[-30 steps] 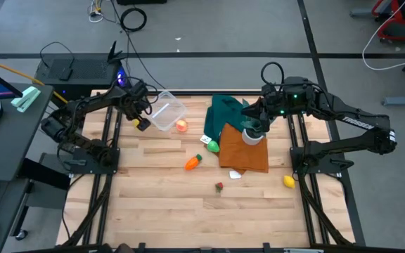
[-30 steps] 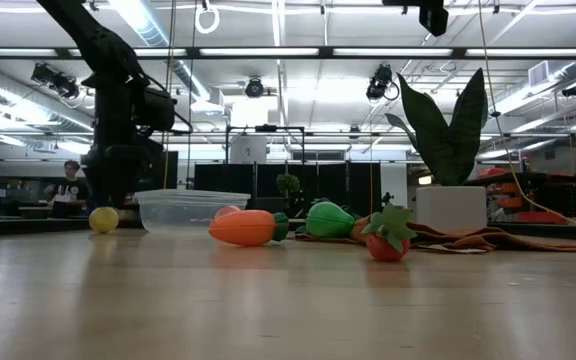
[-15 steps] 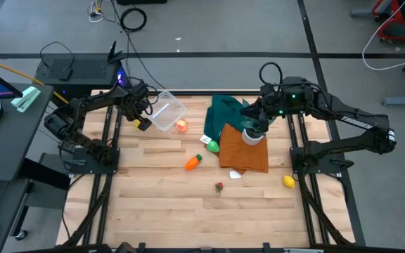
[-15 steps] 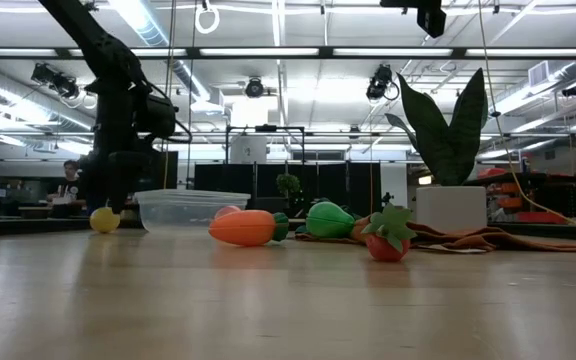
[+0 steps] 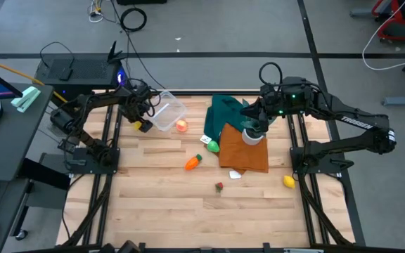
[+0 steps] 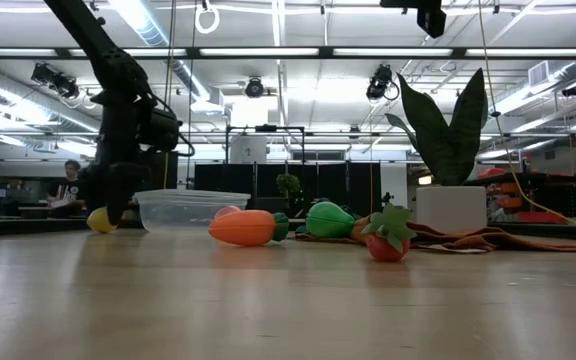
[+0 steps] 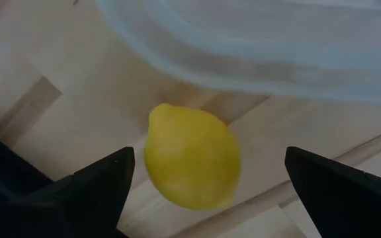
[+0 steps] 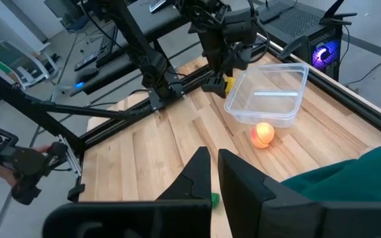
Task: Pick and placing Produce into tupperware
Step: Put the top lemon into the transparent container
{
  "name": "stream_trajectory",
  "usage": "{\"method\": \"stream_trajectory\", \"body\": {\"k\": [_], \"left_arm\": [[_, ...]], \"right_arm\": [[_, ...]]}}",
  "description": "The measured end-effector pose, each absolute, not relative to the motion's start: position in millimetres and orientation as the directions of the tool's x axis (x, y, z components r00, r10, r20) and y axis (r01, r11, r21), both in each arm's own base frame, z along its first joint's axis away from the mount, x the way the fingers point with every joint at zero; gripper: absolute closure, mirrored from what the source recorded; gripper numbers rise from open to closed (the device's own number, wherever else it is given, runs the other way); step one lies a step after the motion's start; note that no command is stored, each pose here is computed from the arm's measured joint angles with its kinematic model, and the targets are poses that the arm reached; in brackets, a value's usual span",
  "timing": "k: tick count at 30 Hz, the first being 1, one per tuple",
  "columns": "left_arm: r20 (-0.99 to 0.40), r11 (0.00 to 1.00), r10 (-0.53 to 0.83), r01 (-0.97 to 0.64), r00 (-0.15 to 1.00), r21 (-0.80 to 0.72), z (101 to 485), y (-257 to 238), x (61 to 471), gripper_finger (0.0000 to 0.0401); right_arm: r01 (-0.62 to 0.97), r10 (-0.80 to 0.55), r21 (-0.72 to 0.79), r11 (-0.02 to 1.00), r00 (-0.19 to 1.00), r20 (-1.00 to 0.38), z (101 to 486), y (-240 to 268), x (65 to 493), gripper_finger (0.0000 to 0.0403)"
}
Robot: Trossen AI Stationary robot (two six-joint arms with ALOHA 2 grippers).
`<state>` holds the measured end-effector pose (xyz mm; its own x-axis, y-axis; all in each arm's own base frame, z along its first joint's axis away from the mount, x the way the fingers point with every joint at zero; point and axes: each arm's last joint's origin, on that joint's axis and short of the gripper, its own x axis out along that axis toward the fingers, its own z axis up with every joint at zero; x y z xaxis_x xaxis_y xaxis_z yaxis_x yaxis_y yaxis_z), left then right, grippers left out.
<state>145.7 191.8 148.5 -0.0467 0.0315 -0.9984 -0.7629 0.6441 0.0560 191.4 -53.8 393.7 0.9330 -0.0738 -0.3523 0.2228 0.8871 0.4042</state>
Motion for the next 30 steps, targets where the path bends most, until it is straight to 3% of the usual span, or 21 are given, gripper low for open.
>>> {"method": "stream_trajectory", "body": {"k": [13, 22, 30], "left_arm": [[-0.998, 0.659, 0.044, -0.750, -0.037, 0.056, 148.6, 192.3, 147.5, 0.0087], [-0.998, 0.664, 0.044, -0.745, -0.036, 0.056, 148.8, 191.6, 148.2, 0.0187], [-0.998, 0.663, 0.045, -0.746, -0.035, 0.056, 149.0, 191.6, 148.2, 0.0193]], "right_arm": [[0.223, -0.074, 0.405, 0.887, 0.933, -0.352, 393.7, -53.7, 191.4, 0.0403], [0.223, -0.074, 0.405, 0.887, 0.933, -0.352, 393.7, -53.8, 191.4, 0.0403], [0.223, -0.074, 0.405, 0.887, 0.933, -0.352, 393.7, -53.7, 191.4, 0.0403]]}}
